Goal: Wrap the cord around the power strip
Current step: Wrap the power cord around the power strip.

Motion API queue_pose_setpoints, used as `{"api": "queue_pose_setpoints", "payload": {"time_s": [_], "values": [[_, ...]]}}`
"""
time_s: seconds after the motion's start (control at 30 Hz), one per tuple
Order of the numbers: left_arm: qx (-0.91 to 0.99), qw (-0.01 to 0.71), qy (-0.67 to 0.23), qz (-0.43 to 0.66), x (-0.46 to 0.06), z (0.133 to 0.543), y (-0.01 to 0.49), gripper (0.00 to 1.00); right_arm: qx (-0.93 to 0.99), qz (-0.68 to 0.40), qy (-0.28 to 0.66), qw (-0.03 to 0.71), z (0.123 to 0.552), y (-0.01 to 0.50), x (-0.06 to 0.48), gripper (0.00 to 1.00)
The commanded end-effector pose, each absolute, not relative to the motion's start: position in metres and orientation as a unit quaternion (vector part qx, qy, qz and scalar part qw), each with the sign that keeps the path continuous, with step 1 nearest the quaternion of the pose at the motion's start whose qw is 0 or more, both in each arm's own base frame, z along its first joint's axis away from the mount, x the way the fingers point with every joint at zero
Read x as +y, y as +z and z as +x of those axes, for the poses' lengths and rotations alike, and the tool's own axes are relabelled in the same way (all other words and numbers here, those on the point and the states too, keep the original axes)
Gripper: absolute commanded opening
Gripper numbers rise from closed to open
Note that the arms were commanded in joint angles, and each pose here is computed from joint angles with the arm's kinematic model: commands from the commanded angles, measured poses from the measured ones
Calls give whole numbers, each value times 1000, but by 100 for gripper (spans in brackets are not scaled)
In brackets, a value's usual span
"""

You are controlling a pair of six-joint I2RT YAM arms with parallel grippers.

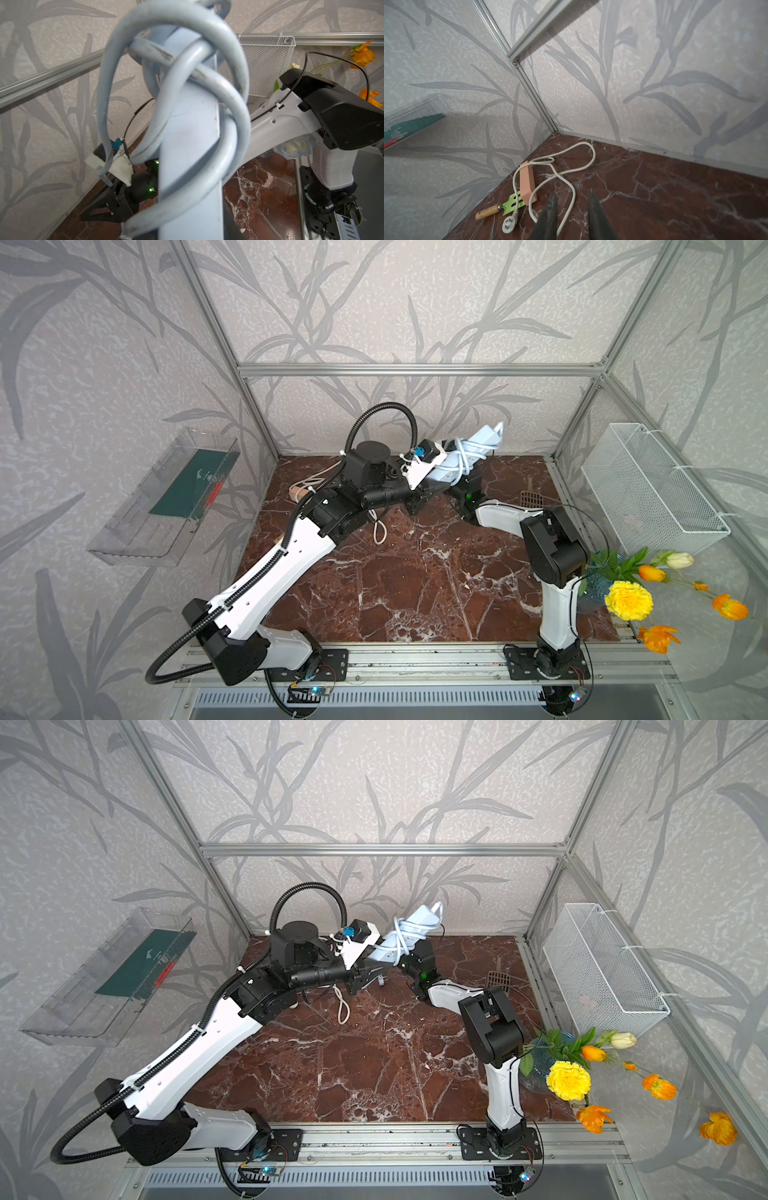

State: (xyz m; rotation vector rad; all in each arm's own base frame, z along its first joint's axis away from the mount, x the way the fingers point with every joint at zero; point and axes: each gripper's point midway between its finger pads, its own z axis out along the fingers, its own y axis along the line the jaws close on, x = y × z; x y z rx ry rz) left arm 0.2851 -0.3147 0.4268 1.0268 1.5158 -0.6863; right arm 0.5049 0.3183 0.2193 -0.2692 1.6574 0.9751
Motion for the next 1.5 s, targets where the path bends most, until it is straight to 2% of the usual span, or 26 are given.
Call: {"api": "queue_pose_setpoints", "payload": {"time_s": [0.0,0.1,0.2,0.37,0.53,0.63,0.8,0.9,1.0,1.13,1.23,1.33,1.47], "values": [[572,682,-276,363,-281,290,520,0,730,-88,403,546,496,185,317,10],[599,702,-246,297,-254,320,522,0,752,-105,379,530,468,168,323,4],[636,710,-179,245,-220,354,513,0,780,-144,351,497,434,148,328,0],[723,649,28,234,-169,414,448,0,810,-253,254,465,380,138,316,0],[789,560,122,220,-117,455,364,0,758,-430,109,477,323,178,305,0],[818,501,148,241,-106,467,310,0,703,-487,80,512,298,223,303,0],[841,435,77,312,-146,452,250,0,633,-490,52,597,302,328,302,0],[835,406,9,371,-181,421,232,0,604,-480,12,637,324,385,303,0],[817,404,-79,404,-206,383,237,0,600,-460,8,654,353,422,295,0],[776,401,-191,448,-235,318,250,0,598,-487,-15,636,381,439,292,0],[744,371,-251,497,-256,268,251,0,593,-511,-37,621,400,446,290,0],[715,349,-326,511,-268,233,269,0,596,-514,11,616,415,451,285,0],[651,362,-418,520,-283,201,315,0,599,-534,122,585,425,429,296,0]]}}
